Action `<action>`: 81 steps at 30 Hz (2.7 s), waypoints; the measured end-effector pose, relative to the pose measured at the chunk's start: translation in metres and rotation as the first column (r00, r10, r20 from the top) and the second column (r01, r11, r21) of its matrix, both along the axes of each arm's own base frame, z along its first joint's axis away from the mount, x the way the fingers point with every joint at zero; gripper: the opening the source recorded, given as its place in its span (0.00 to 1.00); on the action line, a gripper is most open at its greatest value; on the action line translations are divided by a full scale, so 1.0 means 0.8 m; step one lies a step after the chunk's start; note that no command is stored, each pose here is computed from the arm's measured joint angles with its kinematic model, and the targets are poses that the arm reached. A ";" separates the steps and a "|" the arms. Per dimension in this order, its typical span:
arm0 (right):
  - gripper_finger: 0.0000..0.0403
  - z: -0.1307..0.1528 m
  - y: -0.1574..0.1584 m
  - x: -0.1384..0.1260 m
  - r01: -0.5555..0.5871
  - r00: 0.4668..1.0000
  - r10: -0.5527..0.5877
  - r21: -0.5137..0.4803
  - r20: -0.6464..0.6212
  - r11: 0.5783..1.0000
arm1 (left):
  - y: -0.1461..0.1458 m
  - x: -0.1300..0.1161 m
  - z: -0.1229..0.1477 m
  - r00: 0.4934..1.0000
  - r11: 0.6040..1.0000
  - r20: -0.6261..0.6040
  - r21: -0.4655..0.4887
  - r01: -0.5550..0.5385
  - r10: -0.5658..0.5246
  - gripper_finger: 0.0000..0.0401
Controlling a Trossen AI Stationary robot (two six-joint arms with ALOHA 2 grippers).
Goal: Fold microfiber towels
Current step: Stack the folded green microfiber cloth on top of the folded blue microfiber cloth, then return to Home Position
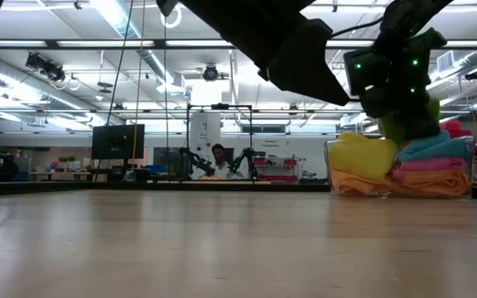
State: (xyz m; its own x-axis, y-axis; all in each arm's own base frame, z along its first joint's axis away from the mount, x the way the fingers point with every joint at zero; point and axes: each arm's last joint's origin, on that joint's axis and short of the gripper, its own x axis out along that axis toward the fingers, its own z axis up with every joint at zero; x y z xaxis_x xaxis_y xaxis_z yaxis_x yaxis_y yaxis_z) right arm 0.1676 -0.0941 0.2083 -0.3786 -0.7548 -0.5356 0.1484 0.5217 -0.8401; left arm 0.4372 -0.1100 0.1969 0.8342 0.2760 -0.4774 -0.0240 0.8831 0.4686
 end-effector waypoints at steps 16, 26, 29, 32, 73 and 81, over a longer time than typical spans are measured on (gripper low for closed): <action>0.21 -0.012 -0.003 0.001 -0.029 0.997 0.004 0.326 0.077 0.945 | -0.010 -0.003 -0.001 1.000 1.000 -0.012 0.004 0.018 -0.018 0.16; 0.50 -0.006 -0.016 -0.004 -0.005 0.994 -0.041 0.412 0.103 0.911 | -0.011 -0.004 -0.002 1.000 1.000 -0.021 0.007 0.021 -0.021 0.13; 0.58 0.000 -0.019 -0.003 -0.014 0.991 -0.047 0.444 0.126 0.896 | -0.011 -0.004 -0.002 1.000 1.000 -0.022 0.008 0.021 -0.021 0.13; 0.63 0.005 -0.022 -0.003 -0.031 0.989 -0.046 0.499 0.141 0.866 | -0.011 -0.005 -0.002 0.999 1.000 -0.025 0.009 0.021 -0.020 0.14; 0.70 0.159 0.024 -0.021 -0.487 0.416 -0.066 0.284 0.907 0.826 | -0.030 -0.013 -0.006 0.996 0.998 -0.063 0.016 0.057 -0.056 0.07; 0.70 0.155 0.065 -0.055 -0.593 0.038 -0.017 0.037 0.999 0.804 | -0.039 -0.015 -0.005 0.997 0.998 -0.047 -0.009 0.058 -0.059 0.05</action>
